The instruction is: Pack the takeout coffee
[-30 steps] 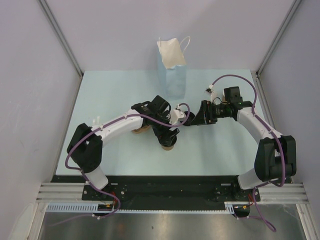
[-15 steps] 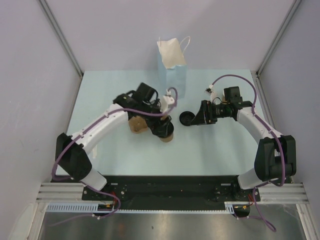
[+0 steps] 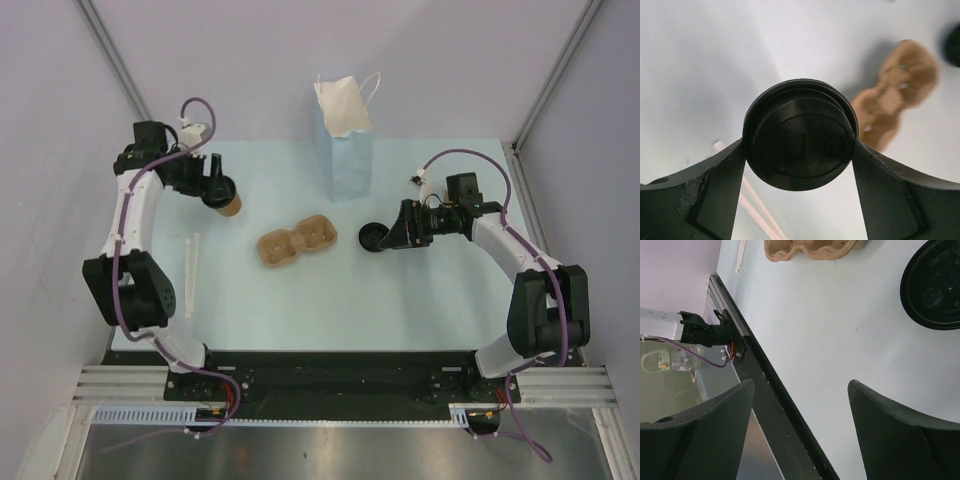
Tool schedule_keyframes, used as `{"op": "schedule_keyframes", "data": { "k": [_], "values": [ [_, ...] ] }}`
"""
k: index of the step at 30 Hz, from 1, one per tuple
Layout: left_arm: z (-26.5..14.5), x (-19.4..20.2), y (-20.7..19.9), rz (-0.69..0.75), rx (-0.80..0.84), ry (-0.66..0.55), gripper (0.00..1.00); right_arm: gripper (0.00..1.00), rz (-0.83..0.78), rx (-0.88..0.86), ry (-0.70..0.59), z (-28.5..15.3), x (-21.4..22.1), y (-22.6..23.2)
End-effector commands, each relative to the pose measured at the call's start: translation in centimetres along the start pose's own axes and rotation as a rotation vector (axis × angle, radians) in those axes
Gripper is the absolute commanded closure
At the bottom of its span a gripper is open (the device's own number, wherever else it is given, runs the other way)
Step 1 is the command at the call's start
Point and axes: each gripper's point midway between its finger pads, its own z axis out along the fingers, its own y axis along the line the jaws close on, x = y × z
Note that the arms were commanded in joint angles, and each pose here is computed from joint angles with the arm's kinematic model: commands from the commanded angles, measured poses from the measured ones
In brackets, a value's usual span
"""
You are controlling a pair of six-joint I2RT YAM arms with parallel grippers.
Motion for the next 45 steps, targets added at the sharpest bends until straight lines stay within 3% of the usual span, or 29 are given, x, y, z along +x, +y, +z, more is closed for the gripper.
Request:
{"op": "schedule_keyframes", "data": {
  "k": [1,8,16,19,23,25,26,36,45],
  "values": [
    [1.0,1.0,6.3,-0.039,-0.139,0.031,0.44,0.18,-0.046,0.000,-0.027,0.1,-1.3,0.1],
    [4.5,3.3,12.0,-0.016,-0.233,0.076,0.43,0.18,-0.051,0.011,-0.006,0.1,-0.9,-0.2],
    [6.7,5.7,12.9,-0.058,-0.225,0.119,0.39,0.17,-0.051,0.026,-0.006,-0.4,-0.9,-0.3],
    [7.0,6.5,13.0,-0.068,-0.227,0.145,0.34,0.17,-0.049,0.030,-0.009,-0.6,-1.0,-0.3],
    [6.8,7.1,12.8,-0.075,-0.231,0.166,0.16,0.16,-0.064,0.030,-0.024,-0.9,-1.5,-0.1],
    [6.0,6.2,12.2,-0.066,-0.220,0.135,0.10,0.15,-0.069,0.032,-0.040,-1.4,-2.1,0.0],
    [5.6,5.6,12.0,-0.068,-0.219,0.115,0.01,0.14,-0.074,0.032,-0.046,-1.6,-2.3,0.1],
    [0.1,-1.3,9.4,-0.028,-0.223,-0.078,0.00,0.12,-0.200,0.089,-0.132,-3.8,-6.6,1.2],
    [-4.2,-5.4,6.6,0.041,-0.211,-0.207,0.01,0.14,-0.294,0.285,-0.081,-2.4,-6.7,-2.3]
  ]
}}
